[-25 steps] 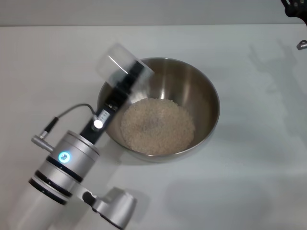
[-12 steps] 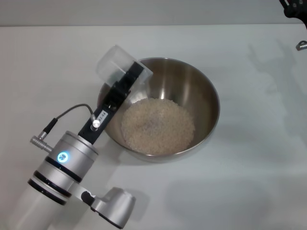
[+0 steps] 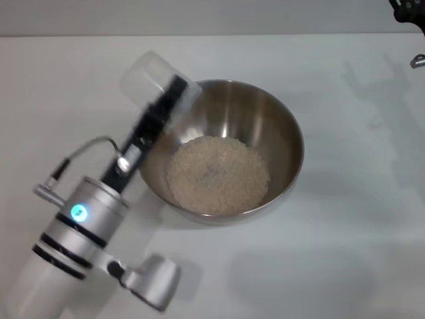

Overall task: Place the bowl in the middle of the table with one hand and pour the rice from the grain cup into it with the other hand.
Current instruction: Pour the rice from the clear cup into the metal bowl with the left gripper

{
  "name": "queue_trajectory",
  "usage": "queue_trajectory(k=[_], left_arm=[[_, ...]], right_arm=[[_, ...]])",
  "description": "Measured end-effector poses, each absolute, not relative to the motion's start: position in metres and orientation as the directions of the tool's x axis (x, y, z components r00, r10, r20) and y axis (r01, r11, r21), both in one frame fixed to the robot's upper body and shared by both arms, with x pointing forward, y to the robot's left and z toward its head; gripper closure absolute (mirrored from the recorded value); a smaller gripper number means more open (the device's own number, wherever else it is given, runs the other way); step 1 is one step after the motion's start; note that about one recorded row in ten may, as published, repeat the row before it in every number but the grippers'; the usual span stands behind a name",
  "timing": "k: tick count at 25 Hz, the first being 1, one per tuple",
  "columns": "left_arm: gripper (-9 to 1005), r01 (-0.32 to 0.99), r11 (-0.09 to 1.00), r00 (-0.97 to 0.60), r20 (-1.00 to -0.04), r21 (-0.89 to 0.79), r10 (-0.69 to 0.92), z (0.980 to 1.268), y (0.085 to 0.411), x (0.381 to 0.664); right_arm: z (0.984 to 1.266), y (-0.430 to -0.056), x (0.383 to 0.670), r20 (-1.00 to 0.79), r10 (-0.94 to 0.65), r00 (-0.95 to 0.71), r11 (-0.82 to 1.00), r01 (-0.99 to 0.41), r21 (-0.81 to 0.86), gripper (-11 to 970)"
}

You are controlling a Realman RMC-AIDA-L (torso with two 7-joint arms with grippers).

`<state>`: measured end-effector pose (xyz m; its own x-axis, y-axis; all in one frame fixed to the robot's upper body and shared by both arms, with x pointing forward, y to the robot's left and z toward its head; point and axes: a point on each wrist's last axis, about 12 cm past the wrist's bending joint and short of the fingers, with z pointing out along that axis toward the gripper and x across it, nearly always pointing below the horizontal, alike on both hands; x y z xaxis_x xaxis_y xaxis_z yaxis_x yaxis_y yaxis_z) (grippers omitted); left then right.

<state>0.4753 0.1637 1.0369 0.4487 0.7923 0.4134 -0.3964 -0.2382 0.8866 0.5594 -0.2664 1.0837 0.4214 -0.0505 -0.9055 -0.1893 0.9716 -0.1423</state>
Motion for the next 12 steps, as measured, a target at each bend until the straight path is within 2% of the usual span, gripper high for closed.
queue_trajectory(k=[3, 6, 12], left_arm=[[958, -0.395, -0.262, 0.497, 0.445, 0.881, 0.745, 1.0293, 0.1588, 0.4657], [957, -0.405, -0.272, 0.448, 0.449, 0.873, 0.774, 1.0335, 0.1649, 0.4720], [956, -0.419, -0.296, 0.453, 0.481, 0.858, 0.751, 1.0307, 0.1646, 0.4677]], right_arm=[[1.0835, -0.2658, 0.5592, -0.906, -0.050, 0.421, 0.971, -0.193, -0.143, 134], [1.0829, -0.2668, 0.5584, -0.906, -0.050, 0.419, 0.972, -0.188, -0.141, 134], [1.0829, -0.2661, 0.5581, -0.906, -0.047, 0.420, 0.972, -0.189, -0.138, 134]])
